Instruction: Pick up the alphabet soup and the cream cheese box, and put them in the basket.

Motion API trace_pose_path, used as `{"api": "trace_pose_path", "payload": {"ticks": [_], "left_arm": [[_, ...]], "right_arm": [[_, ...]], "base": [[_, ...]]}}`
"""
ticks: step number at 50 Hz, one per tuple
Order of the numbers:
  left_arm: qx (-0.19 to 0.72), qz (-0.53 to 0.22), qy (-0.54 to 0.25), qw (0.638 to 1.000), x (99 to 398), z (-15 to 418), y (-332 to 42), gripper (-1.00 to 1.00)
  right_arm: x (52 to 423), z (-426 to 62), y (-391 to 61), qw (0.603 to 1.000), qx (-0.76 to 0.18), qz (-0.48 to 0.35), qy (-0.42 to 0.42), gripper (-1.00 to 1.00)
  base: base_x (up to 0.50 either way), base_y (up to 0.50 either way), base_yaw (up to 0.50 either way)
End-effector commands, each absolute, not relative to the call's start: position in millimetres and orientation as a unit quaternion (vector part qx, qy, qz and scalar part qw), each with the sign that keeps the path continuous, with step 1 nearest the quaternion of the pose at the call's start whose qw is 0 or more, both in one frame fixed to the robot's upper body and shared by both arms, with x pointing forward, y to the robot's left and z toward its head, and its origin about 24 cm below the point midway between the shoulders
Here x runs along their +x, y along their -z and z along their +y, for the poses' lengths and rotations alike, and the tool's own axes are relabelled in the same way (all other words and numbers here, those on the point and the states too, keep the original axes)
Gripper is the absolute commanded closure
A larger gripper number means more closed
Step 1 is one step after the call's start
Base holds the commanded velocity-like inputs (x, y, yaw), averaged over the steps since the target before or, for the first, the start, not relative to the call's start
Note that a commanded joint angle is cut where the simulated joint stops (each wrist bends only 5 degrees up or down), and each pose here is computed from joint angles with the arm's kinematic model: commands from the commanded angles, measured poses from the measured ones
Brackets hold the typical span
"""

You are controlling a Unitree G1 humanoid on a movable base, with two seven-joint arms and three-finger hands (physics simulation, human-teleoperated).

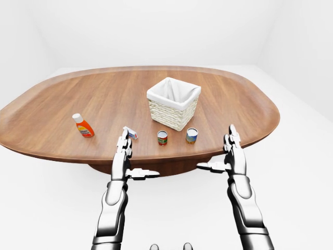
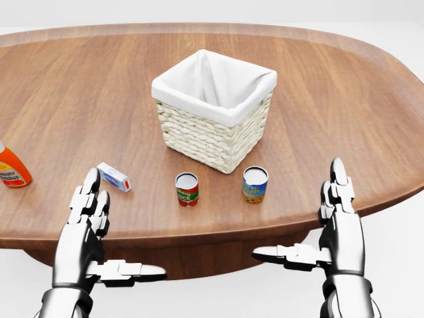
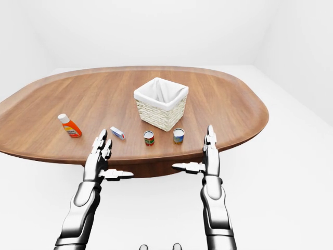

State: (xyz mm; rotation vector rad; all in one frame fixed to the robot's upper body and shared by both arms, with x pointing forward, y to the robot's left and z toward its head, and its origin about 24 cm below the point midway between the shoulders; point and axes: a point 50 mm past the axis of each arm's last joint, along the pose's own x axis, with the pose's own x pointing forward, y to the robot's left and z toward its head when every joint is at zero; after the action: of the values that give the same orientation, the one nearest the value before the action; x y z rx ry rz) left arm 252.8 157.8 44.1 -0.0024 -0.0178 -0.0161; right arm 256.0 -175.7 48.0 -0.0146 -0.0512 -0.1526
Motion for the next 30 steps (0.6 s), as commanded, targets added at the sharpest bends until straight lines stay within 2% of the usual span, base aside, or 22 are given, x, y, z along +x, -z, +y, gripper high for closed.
{"api": "trace_pose_path", "payload": {"ticks": [1,21,30], "left_arm": [[-0.005,-0.007,0.007,1.0,254.0,158.1,-42.6,-1.0],[-0.009,-0.003,0.006,1.0,254.6,159.2,-41.6,-1.0],[-0.008,-0.001,0.006,1.0,254.5,158.6,-42.1,-1.0]], "right_arm": [[256.5,-188.4,-50.9,0.991,-0.007,-0.033,0.127,-1.0],[247.3,-217.7,-63.6,0.967,0.0,-0.061,0.247,-1.0],[237.9,-235.8,-71.4,0.942,-0.014,-0.072,0.329,-1.0]], "base": [[0.0,0.0,0.0],[0.0,0.0,0.0],[0.0,0.0,0.0]]}}
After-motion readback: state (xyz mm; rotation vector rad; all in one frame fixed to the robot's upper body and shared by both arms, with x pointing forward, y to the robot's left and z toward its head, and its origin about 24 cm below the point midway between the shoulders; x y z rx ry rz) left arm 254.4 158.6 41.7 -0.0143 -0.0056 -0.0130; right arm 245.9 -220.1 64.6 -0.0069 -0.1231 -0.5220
